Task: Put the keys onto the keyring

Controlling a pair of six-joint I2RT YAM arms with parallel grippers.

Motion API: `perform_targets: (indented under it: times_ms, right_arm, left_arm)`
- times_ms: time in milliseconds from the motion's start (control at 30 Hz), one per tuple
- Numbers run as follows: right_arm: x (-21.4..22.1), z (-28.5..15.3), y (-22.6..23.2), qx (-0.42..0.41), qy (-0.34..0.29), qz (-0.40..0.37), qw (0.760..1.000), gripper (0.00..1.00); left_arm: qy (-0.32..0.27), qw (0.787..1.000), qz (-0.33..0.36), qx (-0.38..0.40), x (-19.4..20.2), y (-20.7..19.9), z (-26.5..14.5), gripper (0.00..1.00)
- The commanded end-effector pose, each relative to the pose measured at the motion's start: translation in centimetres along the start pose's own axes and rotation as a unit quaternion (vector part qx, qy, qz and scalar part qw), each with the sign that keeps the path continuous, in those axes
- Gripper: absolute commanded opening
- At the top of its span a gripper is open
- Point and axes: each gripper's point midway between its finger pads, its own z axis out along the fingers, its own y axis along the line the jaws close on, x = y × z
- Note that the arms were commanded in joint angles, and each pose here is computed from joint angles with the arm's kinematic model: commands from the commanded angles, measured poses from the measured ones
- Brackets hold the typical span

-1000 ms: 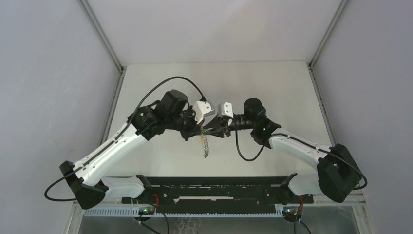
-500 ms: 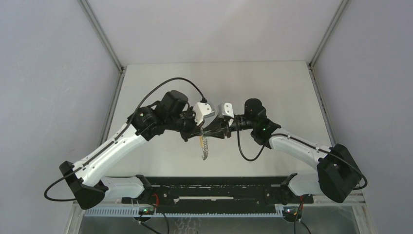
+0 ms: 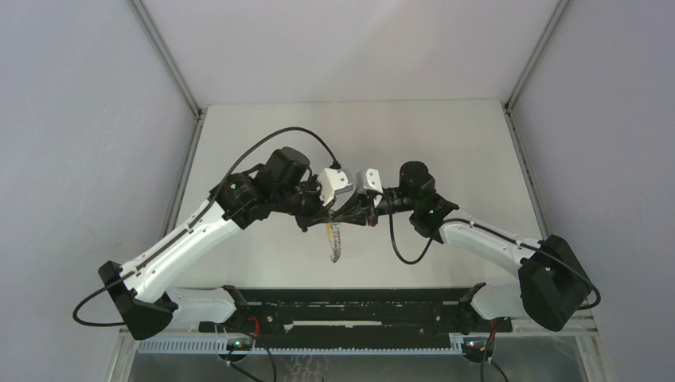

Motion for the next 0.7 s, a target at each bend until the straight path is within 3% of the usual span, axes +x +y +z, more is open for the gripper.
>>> perform_targets:
  times_ms: [0, 33, 167, 267, 367, 467, 667]
  right_arm:
    - [-1.4, 0.2, 0.3, -0.013, -0.018, -0.015, 1.000, 0.05]
    - [-1.5, 0.1, 0.2, -0.013, -0.018, -0.015, 1.000, 0.01]
    - [-2.0, -0.7, -0.4, 0.007, -0.021, -0.005, 1.000, 0.00]
    - [-2.6, -1.5, -0.9, 0.026, -0.034, -0.006, 0.999, 0.00]
    - [-3.6, -2.3, -1.1, 0.041, -0.053, -0.009, 0.998, 0.00]
    - [-4.7, -3.0, -1.6, 0.067, -0.079, -0.009, 0.995, 0.00]
    - [-6.5, -4.2, -2.3, 0.112, -0.129, -0.013, 0.985, 0.00]
  left_arm:
    - [-0.048, 0.998, 0.028, 0.000, -3.2, -0.2, -1.3, 0.00]
    - [-0.047, 0.998, 0.028, -0.002, -3.1, 0.0, -1.3, 0.00]
    - [-0.069, 0.997, 0.027, -0.030, -3.2, 0.6, -1.5, 0.03]
    - [-0.128, 0.989, 0.020, -0.067, -3.9, 1.4, -2.1, 0.26]
    - [-0.206, 0.973, 0.011, -0.099, -4.6, 1.8, -3.1, 0.40]
    - [-0.315, 0.942, -0.002, -0.117, -6.0, 1.9, -4.9, 0.43]
    - [-0.430, 0.896, -0.034, -0.106, -6.0, 1.8, -5.4, 0.43]
